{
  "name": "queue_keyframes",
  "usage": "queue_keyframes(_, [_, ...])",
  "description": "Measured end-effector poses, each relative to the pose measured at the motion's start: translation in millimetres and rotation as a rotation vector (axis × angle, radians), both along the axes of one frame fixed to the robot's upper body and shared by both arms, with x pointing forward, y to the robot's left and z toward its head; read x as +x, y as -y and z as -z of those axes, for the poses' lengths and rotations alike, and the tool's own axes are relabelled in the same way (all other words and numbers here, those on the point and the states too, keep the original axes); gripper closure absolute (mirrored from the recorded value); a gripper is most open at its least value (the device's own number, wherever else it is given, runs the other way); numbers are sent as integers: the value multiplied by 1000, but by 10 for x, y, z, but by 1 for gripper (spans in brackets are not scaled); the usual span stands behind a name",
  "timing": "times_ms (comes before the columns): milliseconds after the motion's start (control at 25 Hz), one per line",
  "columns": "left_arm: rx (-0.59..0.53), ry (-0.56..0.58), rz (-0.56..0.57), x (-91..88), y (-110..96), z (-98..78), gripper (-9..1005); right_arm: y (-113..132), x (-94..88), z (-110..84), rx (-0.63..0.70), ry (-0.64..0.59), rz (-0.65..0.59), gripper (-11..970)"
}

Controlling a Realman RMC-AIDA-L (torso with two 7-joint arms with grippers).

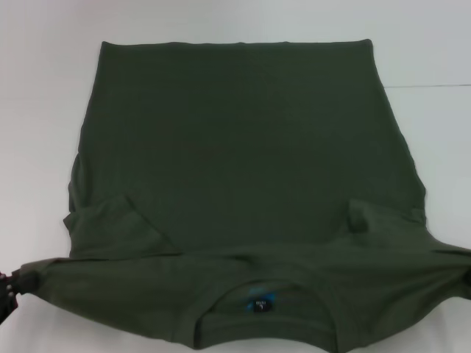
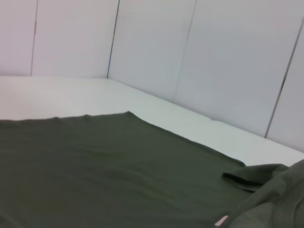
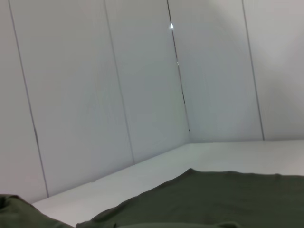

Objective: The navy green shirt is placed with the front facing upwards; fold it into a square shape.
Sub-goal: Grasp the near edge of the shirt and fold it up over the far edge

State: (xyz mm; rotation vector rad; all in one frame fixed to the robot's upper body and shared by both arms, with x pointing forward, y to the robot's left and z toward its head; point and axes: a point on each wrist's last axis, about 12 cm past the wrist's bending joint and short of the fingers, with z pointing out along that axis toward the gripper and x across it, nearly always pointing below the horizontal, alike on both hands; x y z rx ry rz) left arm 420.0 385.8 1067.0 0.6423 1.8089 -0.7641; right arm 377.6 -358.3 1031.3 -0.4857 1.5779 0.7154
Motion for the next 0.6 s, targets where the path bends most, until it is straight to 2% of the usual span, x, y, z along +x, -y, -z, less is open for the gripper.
queue_keyframes(400, [-10,21,-75,-28,-75,0,970,35,93,-51,18,43,52,913])
queue_keyframes(600, [-23,30,-115,67,-71,22,970,-13,208,-75,25,62,40,913])
